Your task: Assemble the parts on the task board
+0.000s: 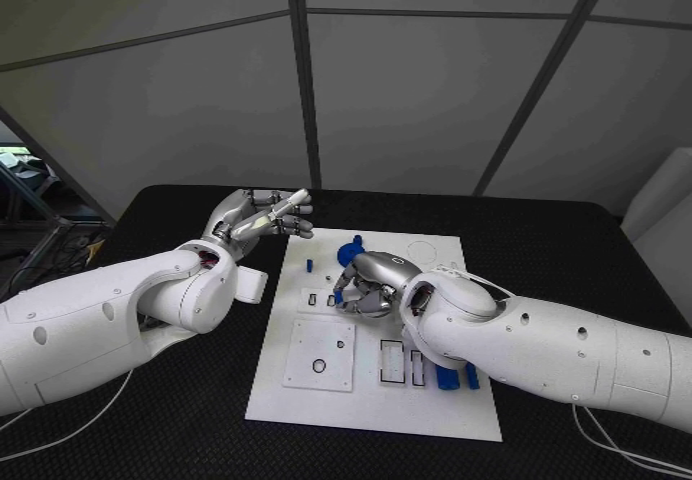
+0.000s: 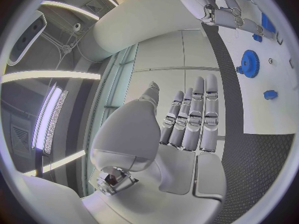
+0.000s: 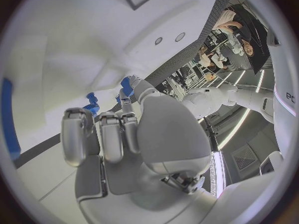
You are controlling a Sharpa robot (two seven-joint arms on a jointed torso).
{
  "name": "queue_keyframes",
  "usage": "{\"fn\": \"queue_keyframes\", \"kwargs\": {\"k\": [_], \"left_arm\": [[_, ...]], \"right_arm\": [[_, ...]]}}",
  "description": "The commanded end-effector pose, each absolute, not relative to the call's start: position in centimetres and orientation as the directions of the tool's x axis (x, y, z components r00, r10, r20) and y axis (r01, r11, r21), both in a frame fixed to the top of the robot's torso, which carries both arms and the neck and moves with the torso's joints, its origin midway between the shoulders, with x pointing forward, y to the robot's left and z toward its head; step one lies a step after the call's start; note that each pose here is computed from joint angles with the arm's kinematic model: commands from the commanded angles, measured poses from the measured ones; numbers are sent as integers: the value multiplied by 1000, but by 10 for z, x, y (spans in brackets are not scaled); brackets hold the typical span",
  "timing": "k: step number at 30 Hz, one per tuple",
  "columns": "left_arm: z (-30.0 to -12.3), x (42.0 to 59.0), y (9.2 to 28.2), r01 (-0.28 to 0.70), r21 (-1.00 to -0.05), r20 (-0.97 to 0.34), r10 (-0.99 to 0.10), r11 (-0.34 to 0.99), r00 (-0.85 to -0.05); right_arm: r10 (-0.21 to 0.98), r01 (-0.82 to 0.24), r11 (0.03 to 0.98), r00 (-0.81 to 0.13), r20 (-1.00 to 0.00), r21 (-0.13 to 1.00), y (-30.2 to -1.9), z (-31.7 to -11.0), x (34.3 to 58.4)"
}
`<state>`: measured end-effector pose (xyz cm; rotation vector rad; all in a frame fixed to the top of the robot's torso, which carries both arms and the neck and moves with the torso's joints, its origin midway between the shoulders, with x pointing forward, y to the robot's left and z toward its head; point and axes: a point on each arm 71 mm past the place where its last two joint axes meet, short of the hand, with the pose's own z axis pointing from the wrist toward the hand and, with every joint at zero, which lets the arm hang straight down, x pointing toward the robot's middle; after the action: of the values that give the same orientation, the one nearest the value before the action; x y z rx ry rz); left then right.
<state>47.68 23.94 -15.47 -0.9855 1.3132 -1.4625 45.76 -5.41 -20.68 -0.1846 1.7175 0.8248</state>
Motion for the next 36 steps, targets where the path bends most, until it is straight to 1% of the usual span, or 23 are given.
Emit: {"fn": "queue_keyframes", "kwargs": {"k": [1, 36], "left_arm": [[-154, 477, 239, 117, -993, -6, -961, -27, -275], [-154, 477, 238, 113, -993, -5, -960, -28, -280]], "right_arm": [[254, -523, 757, -317, -914, 392, -55, -208, 458], [199, -524, 772, -338, -920, 360, -57, -214, 459]]}}
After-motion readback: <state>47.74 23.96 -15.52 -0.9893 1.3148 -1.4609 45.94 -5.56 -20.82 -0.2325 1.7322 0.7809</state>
